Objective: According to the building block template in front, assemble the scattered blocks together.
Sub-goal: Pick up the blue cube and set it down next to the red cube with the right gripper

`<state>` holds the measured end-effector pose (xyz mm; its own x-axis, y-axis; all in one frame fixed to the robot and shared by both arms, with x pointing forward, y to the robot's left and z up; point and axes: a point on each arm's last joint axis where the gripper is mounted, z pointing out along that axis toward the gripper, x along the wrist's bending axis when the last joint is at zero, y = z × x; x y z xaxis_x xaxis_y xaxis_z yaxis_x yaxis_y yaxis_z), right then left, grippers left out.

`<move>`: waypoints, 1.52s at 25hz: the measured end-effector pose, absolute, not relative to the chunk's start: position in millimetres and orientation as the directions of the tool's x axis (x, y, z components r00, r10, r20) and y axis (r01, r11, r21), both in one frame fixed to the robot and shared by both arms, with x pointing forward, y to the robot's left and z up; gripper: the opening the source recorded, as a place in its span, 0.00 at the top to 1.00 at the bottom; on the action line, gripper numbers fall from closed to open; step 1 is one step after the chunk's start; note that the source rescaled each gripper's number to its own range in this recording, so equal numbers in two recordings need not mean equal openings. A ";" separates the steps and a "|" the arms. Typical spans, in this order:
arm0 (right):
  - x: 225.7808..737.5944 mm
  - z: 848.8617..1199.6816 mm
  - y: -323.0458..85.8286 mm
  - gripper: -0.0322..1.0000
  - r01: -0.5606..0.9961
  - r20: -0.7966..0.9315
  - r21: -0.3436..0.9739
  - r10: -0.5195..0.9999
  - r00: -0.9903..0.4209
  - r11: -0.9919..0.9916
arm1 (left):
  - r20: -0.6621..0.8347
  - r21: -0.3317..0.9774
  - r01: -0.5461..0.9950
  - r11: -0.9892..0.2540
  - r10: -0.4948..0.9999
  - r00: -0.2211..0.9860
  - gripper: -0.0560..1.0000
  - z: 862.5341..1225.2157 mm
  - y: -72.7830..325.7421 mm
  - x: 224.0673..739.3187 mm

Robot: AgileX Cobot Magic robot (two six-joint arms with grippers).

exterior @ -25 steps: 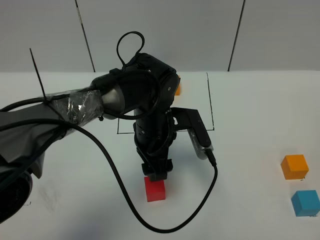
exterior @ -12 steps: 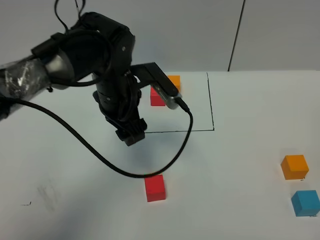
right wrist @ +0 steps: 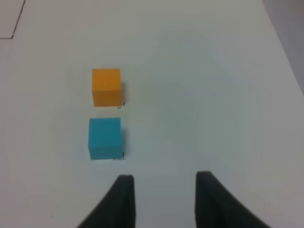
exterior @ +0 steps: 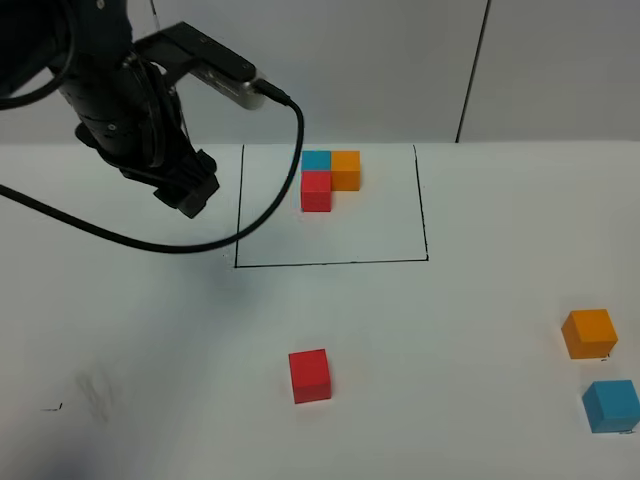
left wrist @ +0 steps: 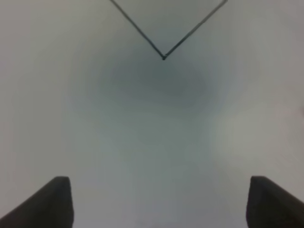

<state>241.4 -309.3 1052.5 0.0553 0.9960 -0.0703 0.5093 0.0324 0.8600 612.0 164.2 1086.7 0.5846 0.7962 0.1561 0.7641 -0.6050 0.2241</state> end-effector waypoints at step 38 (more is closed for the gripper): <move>241.4 1052.5 -309.3 0.97 0.509 -0.070 0.860 0.996 0.055 0.032 | 0.135 0.481 0.875 0.046 0.983 -0.126 0.00 1173.2 324.2 453.2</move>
<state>241.4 -309.3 1052.5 0.0553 0.9960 -0.0703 0.5093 0.0324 0.8600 453.2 324.2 1173.2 -0.1257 0.9828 0.1355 0.8753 0.0456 0.4814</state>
